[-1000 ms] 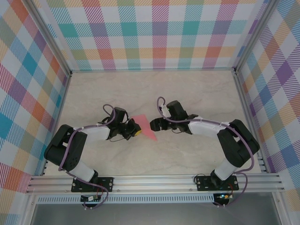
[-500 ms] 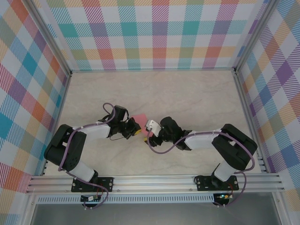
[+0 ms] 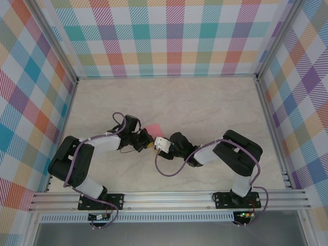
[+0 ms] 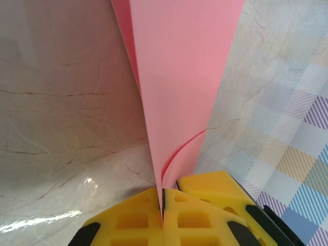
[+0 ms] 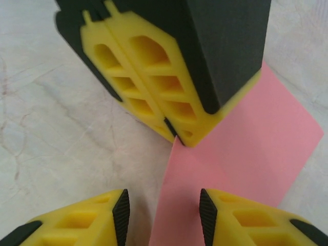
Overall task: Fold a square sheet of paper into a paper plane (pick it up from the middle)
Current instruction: Fold the wing for the fifth time at the center of the table.
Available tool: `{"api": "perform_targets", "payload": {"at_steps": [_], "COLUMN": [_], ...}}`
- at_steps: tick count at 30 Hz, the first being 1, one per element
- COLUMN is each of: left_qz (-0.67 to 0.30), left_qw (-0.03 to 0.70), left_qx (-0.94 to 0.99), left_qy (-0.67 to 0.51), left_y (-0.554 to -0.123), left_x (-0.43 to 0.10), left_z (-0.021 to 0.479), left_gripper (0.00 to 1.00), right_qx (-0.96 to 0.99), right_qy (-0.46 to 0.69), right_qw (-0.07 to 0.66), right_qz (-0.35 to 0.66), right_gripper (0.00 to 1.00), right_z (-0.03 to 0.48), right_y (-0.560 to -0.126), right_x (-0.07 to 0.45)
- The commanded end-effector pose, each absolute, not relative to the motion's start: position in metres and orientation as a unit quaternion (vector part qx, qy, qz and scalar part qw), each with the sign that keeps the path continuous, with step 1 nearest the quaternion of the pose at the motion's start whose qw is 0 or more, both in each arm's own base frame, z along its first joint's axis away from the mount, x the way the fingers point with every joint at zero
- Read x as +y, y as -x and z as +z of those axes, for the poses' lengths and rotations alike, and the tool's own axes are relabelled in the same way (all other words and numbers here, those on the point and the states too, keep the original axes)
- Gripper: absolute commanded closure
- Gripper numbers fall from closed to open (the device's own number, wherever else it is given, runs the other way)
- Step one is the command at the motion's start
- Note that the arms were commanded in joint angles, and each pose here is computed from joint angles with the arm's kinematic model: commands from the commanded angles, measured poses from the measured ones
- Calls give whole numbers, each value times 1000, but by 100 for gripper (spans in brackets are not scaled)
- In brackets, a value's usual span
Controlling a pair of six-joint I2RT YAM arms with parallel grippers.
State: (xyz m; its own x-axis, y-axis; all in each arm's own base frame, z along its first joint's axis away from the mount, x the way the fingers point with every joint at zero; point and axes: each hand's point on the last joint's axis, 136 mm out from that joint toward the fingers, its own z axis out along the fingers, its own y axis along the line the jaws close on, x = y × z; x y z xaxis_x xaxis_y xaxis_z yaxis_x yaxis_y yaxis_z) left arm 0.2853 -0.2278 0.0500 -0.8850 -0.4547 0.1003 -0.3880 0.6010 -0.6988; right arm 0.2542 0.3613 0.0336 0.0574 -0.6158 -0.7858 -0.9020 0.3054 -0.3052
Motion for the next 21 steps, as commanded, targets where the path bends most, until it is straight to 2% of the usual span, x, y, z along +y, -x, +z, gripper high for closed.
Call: {"api": "perform_targets", "payload": {"at_steps": [1,8,13,16,21], "left_qz": [-385,-383,-380,-372,-357], "left_qw": [50,50,54,64,99], "left_qx": [892,893,895,899,902], "left_qy": [231,229,227,223,223], "left_y": [-289,-289,-290,-292,-305], "left_x": [-233,-233,-231,-227,-211], "left_z": [63,64,67,72,91], "left_gripper": [96,96,95,88,71], "right_qx": [640,642,648,658,685], "right_qy": [565,566,561,555,531], "right_qw": [501,500,497,487,462], "right_qz": [143,135,137,150,185], "right_gripper": [61,67,78,83,87], "right_z": [51,47,46,45,44], "right_y": [-267,-269,-269,-266,-261], "right_x": [374,373,371,371,372]}}
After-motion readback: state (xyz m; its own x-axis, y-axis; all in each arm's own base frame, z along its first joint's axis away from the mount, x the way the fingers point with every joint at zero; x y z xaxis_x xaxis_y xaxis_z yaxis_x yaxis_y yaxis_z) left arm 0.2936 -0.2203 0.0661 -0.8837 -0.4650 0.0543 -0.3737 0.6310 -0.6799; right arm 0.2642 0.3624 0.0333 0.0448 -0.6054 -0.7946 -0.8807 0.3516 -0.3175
